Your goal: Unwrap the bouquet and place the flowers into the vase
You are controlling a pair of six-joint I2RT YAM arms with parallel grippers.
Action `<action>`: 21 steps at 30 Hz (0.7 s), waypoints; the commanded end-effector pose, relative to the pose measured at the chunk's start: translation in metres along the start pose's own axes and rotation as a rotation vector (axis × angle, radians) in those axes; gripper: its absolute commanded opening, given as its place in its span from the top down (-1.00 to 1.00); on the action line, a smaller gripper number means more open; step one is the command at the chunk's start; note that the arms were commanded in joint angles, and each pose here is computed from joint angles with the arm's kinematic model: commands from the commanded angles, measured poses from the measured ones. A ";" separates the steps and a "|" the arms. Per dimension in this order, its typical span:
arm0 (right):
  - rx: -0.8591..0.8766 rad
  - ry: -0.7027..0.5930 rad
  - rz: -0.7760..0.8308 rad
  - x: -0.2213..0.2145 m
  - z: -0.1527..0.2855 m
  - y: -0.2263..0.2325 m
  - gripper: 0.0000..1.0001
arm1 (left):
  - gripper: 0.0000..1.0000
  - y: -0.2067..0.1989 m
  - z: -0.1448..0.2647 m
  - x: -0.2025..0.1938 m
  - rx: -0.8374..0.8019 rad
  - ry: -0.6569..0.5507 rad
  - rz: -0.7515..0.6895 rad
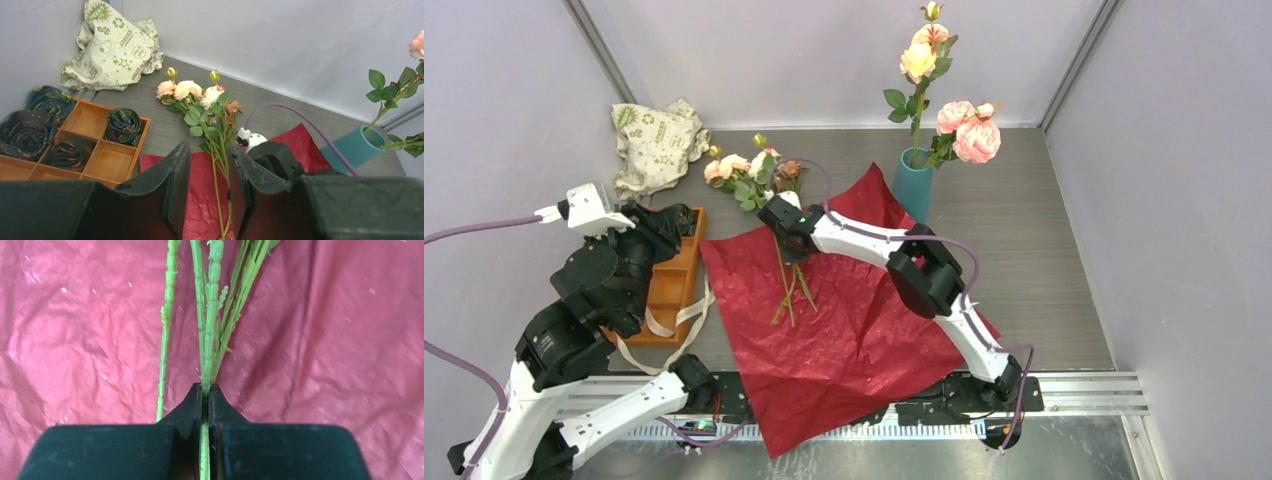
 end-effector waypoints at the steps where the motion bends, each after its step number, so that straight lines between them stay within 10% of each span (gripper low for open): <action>1: -0.014 -0.142 -0.013 0.023 0.077 -0.014 0.98 | 0.30 -0.011 -0.005 0.000 -0.022 -0.002 0.025; 11: -0.024 -0.120 -0.051 -0.042 0.145 -0.061 0.97 | 0.30 -0.023 -0.012 -0.007 -0.047 0.016 0.025; 16: -0.115 -0.073 -0.042 -0.067 0.150 -0.086 0.08 | 0.30 -0.031 -0.017 -0.012 -0.062 0.031 0.018; 21: -0.168 -0.121 -0.025 -0.055 0.155 -0.092 -0.15 | 0.30 -0.036 -0.019 -0.013 -0.078 0.042 0.015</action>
Point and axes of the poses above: each gripper's point midway between its finger pads, its own z axis back along the fingers, its own y axis along the line the jaws close on, x = y × z, the point moved 5 cm from there along z, back along the fingers, and after that the axes turned 1 degree about -z, right-handed, at the moved point
